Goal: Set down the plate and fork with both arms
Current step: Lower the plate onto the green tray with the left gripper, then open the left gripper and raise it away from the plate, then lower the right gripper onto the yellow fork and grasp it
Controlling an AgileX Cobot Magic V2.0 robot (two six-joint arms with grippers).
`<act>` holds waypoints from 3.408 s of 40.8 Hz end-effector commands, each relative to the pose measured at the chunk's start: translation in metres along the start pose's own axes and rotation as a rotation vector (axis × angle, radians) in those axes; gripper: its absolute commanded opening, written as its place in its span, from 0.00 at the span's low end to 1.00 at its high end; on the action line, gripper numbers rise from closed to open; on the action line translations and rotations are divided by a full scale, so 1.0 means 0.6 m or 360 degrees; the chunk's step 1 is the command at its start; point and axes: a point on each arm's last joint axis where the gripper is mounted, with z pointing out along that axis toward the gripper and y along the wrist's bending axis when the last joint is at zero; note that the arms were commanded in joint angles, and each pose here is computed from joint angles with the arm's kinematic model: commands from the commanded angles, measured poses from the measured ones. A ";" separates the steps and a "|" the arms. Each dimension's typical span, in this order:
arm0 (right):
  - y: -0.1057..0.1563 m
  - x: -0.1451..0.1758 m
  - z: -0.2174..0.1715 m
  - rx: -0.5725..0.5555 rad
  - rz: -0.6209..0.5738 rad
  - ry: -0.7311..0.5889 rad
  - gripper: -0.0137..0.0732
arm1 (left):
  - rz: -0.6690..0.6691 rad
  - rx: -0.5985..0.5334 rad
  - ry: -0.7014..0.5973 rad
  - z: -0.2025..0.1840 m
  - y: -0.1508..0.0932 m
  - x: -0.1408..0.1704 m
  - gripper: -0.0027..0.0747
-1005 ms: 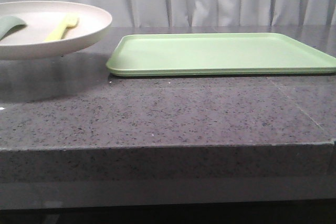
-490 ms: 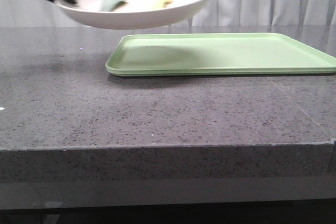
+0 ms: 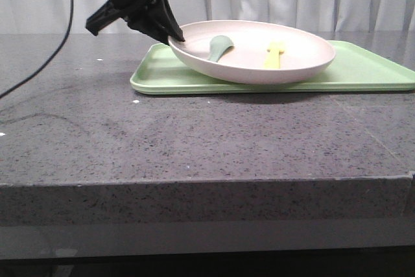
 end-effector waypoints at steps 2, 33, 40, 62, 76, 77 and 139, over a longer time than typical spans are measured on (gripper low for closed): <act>0.004 -0.029 -0.004 -0.0013 -0.0013 -0.0160 0.73 | -0.0042 0.0142 -0.0281 -0.044 -0.050 -0.032 0.07; 0.006 -0.029 -0.004 -0.0041 -0.0018 -0.0156 0.73 | -0.0155 0.0133 -0.0296 -0.006 -0.035 -0.030 0.28; 0.006 -0.029 -0.004 -0.0041 -0.0018 -0.0156 0.73 | -0.0146 0.0138 -0.0297 -0.004 -0.039 -0.029 0.41; 0.006 -0.029 -0.004 -0.0041 -0.0018 -0.0156 0.73 | 0.0279 -0.0151 -0.0351 -0.155 -0.033 -0.051 0.32; 0.006 -0.028 -0.004 -0.0040 -0.0018 -0.0151 0.73 | 0.0428 -0.0285 -0.0489 -0.227 -0.026 -0.011 0.01; 0.006 -0.028 -0.004 -0.0040 -0.0018 -0.0151 0.73 | 0.0438 -0.0299 -0.0499 -0.233 -0.023 -0.004 0.01; 0.092 -0.063 0.220 -0.0322 -0.0007 0.0446 0.71 | 0.0637 -0.0524 -0.1312 -0.491 0.089 0.369 0.01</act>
